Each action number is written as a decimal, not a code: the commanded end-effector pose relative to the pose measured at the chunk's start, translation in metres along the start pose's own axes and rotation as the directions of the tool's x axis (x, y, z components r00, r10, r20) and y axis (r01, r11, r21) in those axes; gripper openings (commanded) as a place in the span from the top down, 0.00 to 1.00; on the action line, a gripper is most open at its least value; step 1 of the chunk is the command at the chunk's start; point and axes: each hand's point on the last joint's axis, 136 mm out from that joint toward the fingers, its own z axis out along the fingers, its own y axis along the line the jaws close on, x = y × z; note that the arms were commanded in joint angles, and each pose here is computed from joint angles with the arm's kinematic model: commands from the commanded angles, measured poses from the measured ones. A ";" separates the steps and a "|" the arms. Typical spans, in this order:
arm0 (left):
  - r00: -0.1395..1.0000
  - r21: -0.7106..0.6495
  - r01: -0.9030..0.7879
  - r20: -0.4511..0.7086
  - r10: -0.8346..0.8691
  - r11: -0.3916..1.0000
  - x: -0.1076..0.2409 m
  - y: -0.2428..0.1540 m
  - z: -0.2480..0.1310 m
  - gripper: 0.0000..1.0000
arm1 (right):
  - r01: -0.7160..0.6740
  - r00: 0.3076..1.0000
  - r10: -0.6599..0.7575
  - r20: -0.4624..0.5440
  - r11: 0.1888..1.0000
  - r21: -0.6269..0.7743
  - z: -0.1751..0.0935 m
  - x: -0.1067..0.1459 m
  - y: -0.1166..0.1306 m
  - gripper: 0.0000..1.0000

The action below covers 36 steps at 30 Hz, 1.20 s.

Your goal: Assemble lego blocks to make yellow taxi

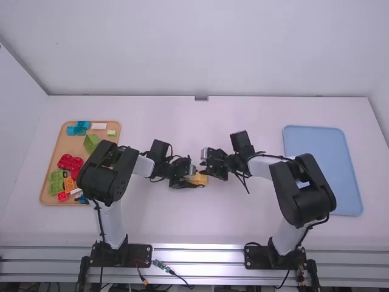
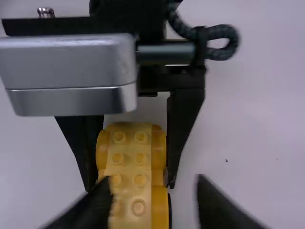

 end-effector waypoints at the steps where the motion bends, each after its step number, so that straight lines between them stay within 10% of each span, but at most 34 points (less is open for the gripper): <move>1: 0.999 0.012 0.035 -0.040 -0.034 0.999 0.012 -0.008 0.004 0.58 | -0.002 0.999 0.005 0.044 0.998 -0.058 0.005 -0.008 0.011 1.00; 28: 0.999 0.010 0.034 -0.043 -0.034 0.999 0.012 -0.008 0.004 0.58 | -0.152 0.980 0.133 -0.150 0.981 -0.121 0.048 0.074 0.036 1.00; 36: 0.999 0.012 0.034 -0.040 -0.034 0.999 0.012 -0.008 0.004 0.57 | -0.058 0.997 0.055 -0.050 0.996 -0.063 0.034 0.032 0.013 1.00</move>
